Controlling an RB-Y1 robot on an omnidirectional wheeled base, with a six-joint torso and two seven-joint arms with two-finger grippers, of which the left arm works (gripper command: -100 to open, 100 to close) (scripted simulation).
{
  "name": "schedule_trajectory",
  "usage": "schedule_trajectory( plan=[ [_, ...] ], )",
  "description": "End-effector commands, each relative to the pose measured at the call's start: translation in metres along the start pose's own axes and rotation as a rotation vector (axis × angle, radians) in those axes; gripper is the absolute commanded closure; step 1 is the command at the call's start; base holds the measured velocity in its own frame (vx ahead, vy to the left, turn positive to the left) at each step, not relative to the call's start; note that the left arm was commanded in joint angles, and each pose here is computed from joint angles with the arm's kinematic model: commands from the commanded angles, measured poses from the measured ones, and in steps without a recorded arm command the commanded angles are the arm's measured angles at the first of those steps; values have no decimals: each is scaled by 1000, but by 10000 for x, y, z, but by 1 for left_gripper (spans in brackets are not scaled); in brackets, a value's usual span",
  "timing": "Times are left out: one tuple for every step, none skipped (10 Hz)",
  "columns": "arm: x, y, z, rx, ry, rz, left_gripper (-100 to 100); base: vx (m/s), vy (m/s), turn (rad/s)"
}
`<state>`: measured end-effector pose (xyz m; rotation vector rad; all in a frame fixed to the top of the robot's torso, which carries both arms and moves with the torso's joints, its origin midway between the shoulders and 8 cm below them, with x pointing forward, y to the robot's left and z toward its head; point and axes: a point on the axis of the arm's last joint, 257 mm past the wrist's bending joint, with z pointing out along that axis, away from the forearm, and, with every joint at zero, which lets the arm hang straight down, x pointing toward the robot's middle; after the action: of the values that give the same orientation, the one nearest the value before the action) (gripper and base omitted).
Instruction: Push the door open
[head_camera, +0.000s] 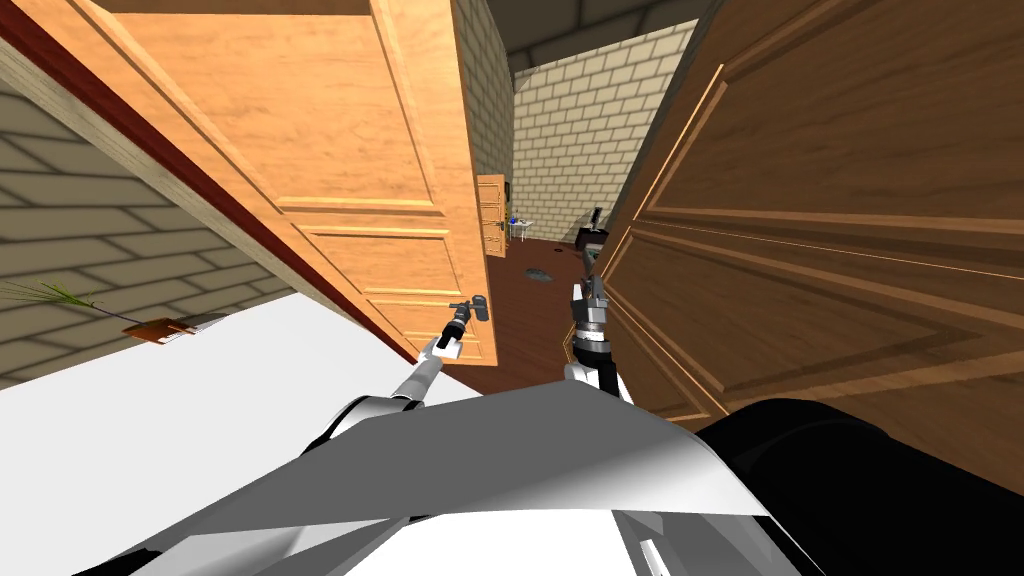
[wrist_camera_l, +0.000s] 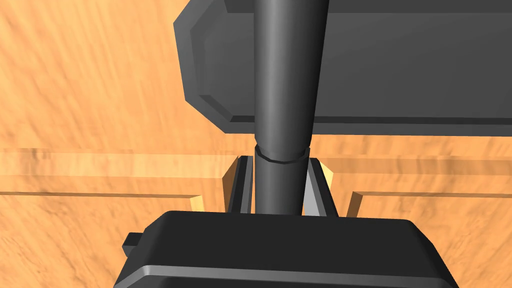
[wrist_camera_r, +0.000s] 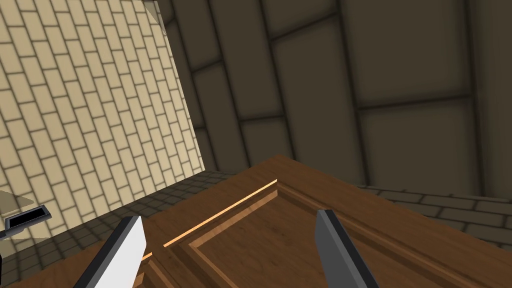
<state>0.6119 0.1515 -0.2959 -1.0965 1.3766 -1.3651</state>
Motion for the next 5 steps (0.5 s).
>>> schedule_trajectory(
  plan=[
    [-178,-62,12,11,-31,7,100,101,-101,23],
    [-228,-61,7,11,-42,7,100,94,-104,44],
    [-276,-59,1,11,-52,6,100,81,-105,37],
    [-371,-55,-10,10,-72,5,100,111,-121,34],
    [-371,-55,-10,10,-72,5,100,99,-108,33]
  ],
)
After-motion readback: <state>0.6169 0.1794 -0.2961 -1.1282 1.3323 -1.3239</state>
